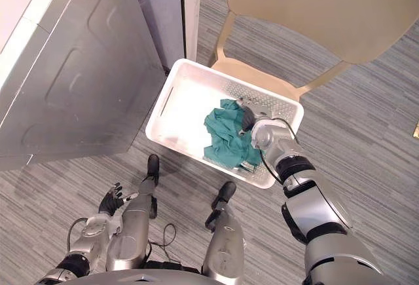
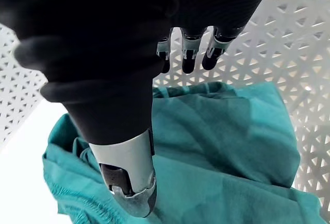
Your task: Pick up the laundry basket with both hands and put the clothes into the washing machine.
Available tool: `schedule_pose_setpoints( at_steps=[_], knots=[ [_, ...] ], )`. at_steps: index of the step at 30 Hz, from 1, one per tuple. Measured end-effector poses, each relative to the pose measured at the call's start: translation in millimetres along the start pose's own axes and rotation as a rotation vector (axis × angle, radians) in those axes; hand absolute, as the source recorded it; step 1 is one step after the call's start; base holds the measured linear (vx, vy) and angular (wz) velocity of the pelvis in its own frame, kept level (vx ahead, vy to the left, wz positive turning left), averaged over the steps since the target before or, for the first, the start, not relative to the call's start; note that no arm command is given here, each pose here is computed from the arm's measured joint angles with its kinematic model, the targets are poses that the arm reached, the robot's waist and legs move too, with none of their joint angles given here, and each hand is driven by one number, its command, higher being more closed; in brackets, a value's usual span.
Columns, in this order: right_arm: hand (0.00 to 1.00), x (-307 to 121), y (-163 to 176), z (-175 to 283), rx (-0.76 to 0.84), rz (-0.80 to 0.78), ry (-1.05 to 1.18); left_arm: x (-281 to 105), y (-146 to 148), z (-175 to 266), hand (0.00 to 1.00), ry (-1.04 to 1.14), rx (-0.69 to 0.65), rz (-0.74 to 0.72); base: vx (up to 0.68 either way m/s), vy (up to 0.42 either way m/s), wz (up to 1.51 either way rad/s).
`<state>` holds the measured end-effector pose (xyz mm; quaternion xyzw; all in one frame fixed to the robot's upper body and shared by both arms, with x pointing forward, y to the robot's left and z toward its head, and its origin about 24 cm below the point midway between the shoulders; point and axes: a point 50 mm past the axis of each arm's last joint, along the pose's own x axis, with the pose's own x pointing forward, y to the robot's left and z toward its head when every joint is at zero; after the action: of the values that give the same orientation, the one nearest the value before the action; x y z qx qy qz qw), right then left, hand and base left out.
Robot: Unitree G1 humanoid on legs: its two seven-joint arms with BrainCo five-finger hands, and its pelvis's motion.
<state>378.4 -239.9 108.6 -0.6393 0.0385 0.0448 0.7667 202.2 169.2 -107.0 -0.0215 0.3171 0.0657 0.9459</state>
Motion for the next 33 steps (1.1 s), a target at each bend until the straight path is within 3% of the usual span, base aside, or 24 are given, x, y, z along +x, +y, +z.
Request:
schedule_pose_setpoints(
  at_steps=[17,18,33],
  knots=[
    [0.00,-6.1,18.6,-12.0,0.082,0.030,0.059,3.3,-6.4,13.3,0.00,-0.042,-0.033,-0.009,-0.05,-0.039,0.01],
    [1.00,-6.3,17.9,-13.2,0.088,0.021,0.064,3.6,-6.7,14.0,0.00,-0.044,-0.033,-0.009,-0.03,-0.027,0.04],
    [1.00,-3.2,9.6,-10.6,0.147,-0.112,0.098,7.2,-9.2,23.0,0.00,-0.062,-0.070,0.016,-0.04,-0.042,0.00]
  ],
)
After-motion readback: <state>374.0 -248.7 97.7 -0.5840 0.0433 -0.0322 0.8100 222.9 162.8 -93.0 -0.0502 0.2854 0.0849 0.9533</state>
